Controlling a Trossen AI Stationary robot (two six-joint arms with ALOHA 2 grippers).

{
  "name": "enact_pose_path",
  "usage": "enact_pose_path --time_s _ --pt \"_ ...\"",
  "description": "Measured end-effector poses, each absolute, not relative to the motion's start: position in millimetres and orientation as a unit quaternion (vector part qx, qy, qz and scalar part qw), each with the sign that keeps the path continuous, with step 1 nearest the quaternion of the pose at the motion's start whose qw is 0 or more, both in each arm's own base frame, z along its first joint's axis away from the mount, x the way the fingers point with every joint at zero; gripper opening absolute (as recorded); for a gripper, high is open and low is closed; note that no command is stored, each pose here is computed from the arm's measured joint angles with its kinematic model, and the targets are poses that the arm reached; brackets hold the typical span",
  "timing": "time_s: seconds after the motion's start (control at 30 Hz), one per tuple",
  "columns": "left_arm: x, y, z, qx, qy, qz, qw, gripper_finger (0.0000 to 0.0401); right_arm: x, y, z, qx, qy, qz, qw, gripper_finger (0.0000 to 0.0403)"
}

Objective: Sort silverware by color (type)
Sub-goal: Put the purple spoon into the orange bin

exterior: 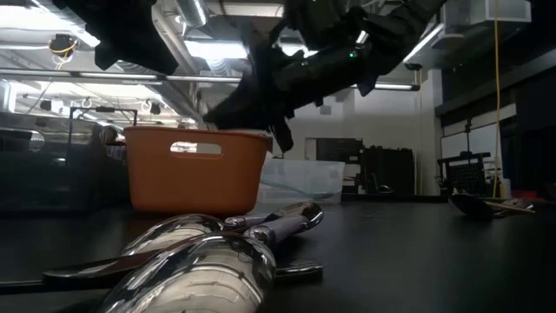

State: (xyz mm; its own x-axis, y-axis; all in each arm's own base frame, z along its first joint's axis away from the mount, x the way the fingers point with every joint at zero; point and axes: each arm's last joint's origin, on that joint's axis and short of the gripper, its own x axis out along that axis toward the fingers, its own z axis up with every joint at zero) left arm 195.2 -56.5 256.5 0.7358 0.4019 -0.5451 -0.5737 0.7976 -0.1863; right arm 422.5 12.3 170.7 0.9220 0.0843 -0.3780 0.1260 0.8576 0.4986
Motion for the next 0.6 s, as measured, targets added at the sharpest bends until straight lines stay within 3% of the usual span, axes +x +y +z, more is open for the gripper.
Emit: enact_pose_path --time_s 0.13,0.6 --pt "195 -56 256 -0.174 0.247 0.266 0.915 0.0056 423 12 161 0.261 0.238 -0.034 0.935 0.0005" --pt "195 -57 256 -0.174 0.247 0.266 0.915 0.0056 423 11 157 0.255 0.243 -0.054 0.934 0.0005"
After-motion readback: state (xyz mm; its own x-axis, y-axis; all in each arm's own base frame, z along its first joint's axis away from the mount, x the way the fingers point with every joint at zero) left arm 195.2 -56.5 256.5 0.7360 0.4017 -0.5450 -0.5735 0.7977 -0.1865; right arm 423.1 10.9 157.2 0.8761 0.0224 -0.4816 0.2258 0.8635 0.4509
